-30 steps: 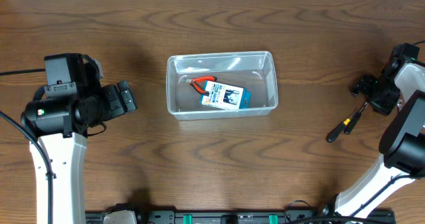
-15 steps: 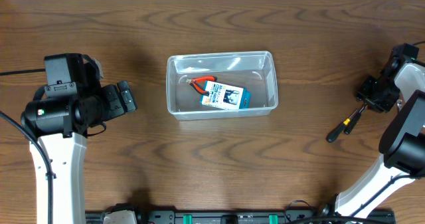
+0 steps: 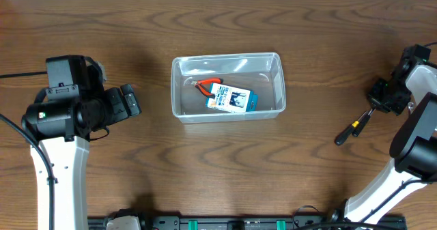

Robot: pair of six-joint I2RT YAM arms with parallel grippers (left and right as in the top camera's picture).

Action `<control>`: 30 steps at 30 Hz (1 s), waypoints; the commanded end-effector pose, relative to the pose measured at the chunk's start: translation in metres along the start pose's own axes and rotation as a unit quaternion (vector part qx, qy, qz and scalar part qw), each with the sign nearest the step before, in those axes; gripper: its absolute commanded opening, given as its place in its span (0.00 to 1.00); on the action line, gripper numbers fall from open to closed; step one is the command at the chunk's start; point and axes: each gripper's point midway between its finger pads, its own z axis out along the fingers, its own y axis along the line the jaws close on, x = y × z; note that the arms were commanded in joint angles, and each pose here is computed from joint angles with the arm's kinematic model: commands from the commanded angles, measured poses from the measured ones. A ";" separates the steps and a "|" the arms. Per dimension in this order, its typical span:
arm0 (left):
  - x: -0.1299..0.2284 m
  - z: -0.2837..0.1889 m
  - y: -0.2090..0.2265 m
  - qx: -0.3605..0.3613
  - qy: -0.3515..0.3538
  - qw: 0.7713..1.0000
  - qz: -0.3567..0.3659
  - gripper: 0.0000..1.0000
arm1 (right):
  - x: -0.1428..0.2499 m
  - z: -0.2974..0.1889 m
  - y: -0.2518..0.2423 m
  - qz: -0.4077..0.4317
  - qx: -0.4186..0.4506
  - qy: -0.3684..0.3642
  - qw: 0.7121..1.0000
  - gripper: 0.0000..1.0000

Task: Pack container
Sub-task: 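Move the right gripper to the claw hammer and grasp its handle, then carry the hammer left and lower it into the container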

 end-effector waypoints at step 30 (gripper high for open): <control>-0.004 -0.003 0.001 -0.005 -0.005 1.000 0.008 0.96 | 0.098 -0.252 0.216 -0.510 -0.178 -0.277 0.795 0.01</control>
